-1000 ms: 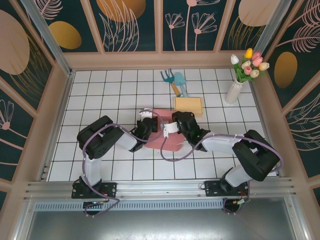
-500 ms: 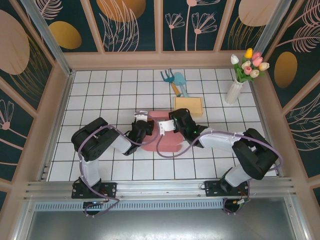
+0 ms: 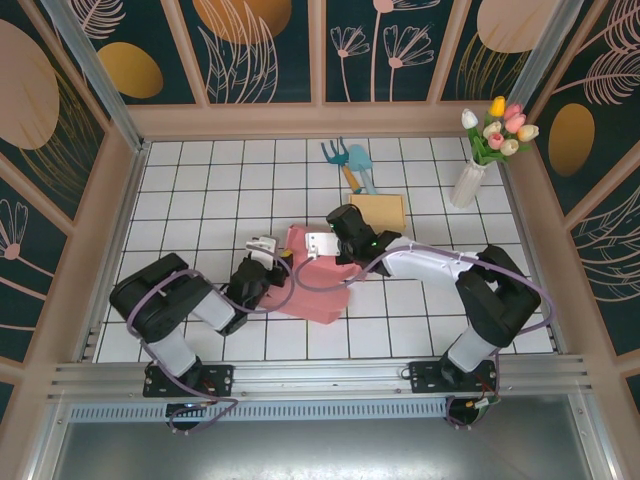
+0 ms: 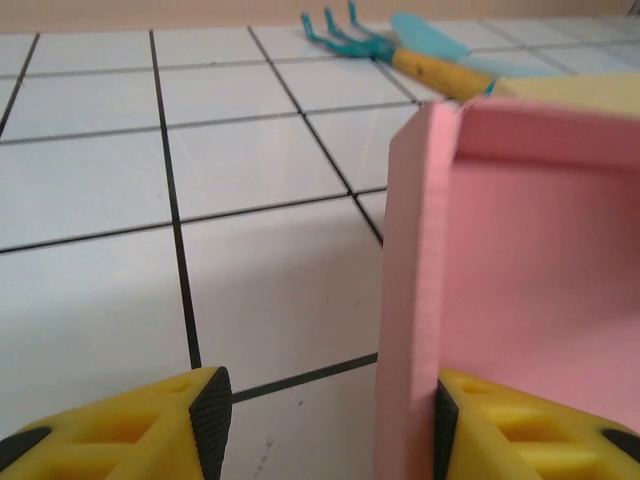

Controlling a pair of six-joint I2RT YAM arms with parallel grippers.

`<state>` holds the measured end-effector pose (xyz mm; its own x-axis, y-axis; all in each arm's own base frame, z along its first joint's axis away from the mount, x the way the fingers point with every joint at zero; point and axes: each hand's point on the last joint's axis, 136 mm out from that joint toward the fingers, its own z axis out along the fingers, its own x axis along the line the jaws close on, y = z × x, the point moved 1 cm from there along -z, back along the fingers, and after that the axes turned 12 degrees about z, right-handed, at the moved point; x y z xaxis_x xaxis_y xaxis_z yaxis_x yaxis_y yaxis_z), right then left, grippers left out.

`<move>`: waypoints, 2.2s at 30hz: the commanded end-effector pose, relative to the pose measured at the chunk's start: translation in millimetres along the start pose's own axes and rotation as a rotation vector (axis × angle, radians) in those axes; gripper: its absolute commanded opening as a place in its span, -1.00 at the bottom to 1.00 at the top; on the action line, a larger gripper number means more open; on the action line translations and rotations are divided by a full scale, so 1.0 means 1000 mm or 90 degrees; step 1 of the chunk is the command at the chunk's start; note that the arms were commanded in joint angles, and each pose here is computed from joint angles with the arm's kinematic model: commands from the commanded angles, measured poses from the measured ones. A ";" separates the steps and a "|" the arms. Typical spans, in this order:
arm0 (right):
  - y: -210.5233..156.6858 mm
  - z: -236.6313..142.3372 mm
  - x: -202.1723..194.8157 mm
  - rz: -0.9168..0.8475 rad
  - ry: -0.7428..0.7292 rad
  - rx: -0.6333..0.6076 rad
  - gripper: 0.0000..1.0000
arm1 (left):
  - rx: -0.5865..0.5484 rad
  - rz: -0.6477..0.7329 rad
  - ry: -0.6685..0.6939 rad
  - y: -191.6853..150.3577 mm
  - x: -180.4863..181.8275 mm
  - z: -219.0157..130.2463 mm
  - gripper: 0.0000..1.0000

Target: Fold the paper box

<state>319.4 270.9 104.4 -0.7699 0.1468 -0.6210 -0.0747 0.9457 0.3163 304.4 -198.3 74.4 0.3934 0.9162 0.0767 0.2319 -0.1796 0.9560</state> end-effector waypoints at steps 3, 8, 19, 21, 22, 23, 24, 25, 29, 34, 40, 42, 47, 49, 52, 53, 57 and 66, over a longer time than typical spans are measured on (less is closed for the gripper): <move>-0.052 -0.002 0.008 0.010 0.014 0.160 -1.00 | -0.050 -0.018 0.013 0.032 0.010 -0.003 0.12; -0.041 -0.007 0.009 0.003 0.004 0.137 -1.00 | -0.035 -0.007 0.002 0.042 0.002 0.013 0.13; -0.016 -0.043 -0.040 -0.019 -0.280 0.057 -1.00 | -0.065 -0.024 -0.062 0.040 -0.008 -0.007 0.14; -0.013 -0.051 -0.044 -0.027 -0.318 0.047 -1.00 | -0.080 -0.027 -0.072 0.044 -0.009 -0.014 0.14; -0.012 -0.054 -0.044 -0.031 -0.327 0.044 -1.00 | -0.089 -0.029 -0.080 0.047 -0.010 -0.018 0.14; -0.011 -0.056 -0.044 -0.029 -0.326 0.041 -1.00 | -0.095 -0.029 -0.089 0.050 -0.011 -0.020 0.14; -0.009 -0.057 -0.044 -0.028 -0.323 0.038 -1.00 | -0.100 -0.031 -0.100 0.052 -0.013 -0.023 0.14; -0.008 -0.057 -0.043 -0.027 -0.322 0.036 -1.00 | -0.106 -0.034 -0.115 0.054 -0.016 -0.025 0.14; -0.004 -0.056 -0.041 -0.018 -0.312 0.038 -1.00 | -0.119 -0.041 -0.174 0.059 -0.033 -0.028 0.17; -0.003 -0.048 -0.034 -0.008 -0.291 0.041 -1.00 | -0.099 -0.031 -0.164 0.051 -0.039 -0.008 0.25; -0.002 -0.045 -0.026 -0.007 -0.270 0.038 -1.00 | -0.099 -0.039 -0.159 0.055 -0.046 0.017 0.24; -0.002 -0.044 -0.022 -0.007 -0.262 0.037 -1.00 | -0.095 -0.046 -0.155 0.052 -0.046 0.023 0.23; -0.001 -0.042 -0.019 -0.001 -0.250 0.032 -1.00 | -0.106 -0.058 -0.135 0.058 -0.044 0.032 0.21; 0.001 -0.043 -0.018 0.005 -0.246 0.025 -1.00 | -0.093 -0.055 -0.116 0.055 -0.042 0.041 0.19; 0.003 -0.043 -0.015 0.009 -0.235 0.022 -1.00 | -0.086 -0.057 -0.074 0.051 -0.033 0.047 0.18; 0.002 -0.042 -0.013 0.009 -0.228 0.022 -1.00 | -0.087 -0.058 -0.065 0.050 -0.031 0.048 0.19; 0.002 -0.039 -0.008 0.014 -0.208 0.023 -1.00 | -0.080 -0.058 -0.032 0.048 -0.025 0.056 0.15; -0.006 -0.044 -0.011 0.039 -0.211 0.047 -1.00 | -0.047 -0.108 0.177 0.024 0.027 0.051 -0.63</move>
<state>299.5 259.2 134.3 -0.5399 0.2484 -0.8042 -0.0360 0.9478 0.3169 349.0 -251.0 100.6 0.3881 0.9198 -0.0575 0.1761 -0.0127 0.9843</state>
